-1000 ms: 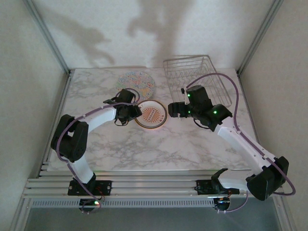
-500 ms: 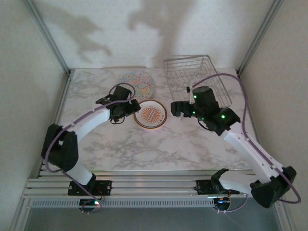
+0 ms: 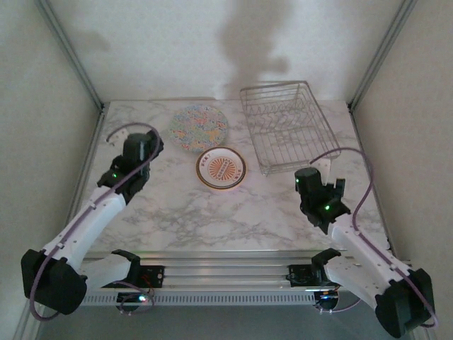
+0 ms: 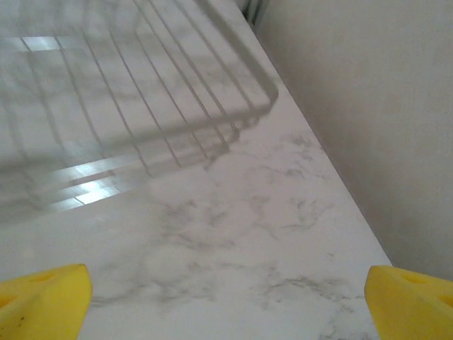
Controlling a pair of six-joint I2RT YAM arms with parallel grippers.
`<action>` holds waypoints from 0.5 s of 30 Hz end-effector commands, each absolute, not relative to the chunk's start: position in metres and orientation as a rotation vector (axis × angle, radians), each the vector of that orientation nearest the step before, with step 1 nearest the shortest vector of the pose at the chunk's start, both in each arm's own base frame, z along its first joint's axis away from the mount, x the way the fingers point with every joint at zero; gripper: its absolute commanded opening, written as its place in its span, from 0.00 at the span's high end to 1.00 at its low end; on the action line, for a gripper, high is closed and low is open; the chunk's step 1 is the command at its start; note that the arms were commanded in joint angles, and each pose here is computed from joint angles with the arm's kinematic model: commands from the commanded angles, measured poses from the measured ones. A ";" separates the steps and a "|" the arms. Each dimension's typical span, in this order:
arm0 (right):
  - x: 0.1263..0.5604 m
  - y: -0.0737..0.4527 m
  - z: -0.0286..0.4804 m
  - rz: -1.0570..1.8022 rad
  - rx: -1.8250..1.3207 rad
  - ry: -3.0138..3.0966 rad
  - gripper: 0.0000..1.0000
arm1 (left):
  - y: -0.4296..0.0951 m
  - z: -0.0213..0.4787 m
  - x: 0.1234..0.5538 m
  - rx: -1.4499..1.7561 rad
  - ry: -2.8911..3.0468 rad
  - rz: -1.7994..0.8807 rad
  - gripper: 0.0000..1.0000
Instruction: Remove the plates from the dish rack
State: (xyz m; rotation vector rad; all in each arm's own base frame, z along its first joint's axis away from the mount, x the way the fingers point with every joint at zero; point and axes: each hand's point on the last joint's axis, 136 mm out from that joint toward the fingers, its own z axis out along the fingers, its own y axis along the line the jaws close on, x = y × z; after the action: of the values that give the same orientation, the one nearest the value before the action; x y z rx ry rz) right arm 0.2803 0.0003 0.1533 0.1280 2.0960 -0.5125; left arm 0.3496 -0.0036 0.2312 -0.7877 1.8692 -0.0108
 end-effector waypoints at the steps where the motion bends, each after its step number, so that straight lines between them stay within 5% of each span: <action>1: 0.311 -0.004 0.167 -0.483 0.133 1.917 0.01 | 0.041 0.229 0.334 -0.757 1.706 0.312 0.01; 15: 0.378 0.015 0.115 -0.220 0.070 1.919 0.01 | 0.060 0.150 0.377 -0.509 1.804 0.253 0.01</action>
State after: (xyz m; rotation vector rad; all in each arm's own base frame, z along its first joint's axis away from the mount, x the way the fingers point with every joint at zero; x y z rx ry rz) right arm 0.3584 0.0043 0.0909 0.0788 2.0416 -0.3186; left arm 0.3559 0.0666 0.1321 -0.5829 1.8950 0.3416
